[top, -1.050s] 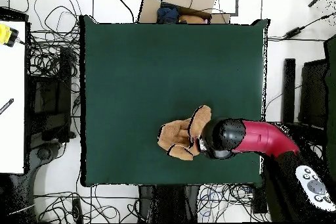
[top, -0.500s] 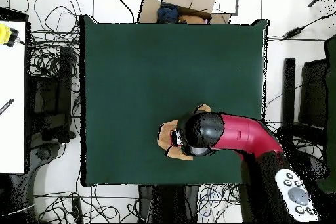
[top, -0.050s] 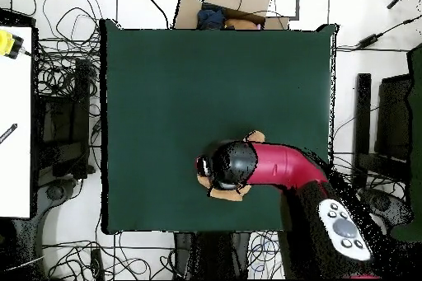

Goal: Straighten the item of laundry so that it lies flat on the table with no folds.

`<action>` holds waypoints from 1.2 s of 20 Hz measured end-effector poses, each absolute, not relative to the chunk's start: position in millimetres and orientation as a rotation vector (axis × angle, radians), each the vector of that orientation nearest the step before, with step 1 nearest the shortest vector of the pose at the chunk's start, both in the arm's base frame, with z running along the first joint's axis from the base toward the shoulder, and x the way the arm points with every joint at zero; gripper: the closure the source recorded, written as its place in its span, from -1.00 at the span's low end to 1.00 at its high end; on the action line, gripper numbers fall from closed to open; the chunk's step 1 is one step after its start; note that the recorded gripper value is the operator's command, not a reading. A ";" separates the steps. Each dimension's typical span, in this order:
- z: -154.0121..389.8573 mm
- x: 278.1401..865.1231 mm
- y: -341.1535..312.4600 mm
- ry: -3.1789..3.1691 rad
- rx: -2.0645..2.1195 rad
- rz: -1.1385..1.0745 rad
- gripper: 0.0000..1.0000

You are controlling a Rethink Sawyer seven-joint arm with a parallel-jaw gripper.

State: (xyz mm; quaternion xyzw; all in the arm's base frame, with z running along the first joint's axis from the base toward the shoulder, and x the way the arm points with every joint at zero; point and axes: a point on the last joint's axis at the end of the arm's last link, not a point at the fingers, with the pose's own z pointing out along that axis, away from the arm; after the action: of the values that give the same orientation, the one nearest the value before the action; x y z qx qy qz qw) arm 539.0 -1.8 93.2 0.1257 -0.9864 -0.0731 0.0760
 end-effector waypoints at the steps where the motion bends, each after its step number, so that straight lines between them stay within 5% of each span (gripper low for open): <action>1: 86.2 540.8 2.7 -2.979 0.384 -0.224 -1.00; 14: -32.2 510.7 50.5 -3.073 0.338 -0.398 -1.00; 24: -51.9 492.1 23.9 -3.014 0.224 -0.496 -1.00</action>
State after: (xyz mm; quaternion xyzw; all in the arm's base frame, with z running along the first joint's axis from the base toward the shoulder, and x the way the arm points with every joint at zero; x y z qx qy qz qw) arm 492.1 23.9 -51.9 0.0731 -0.9833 -0.1618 0.0392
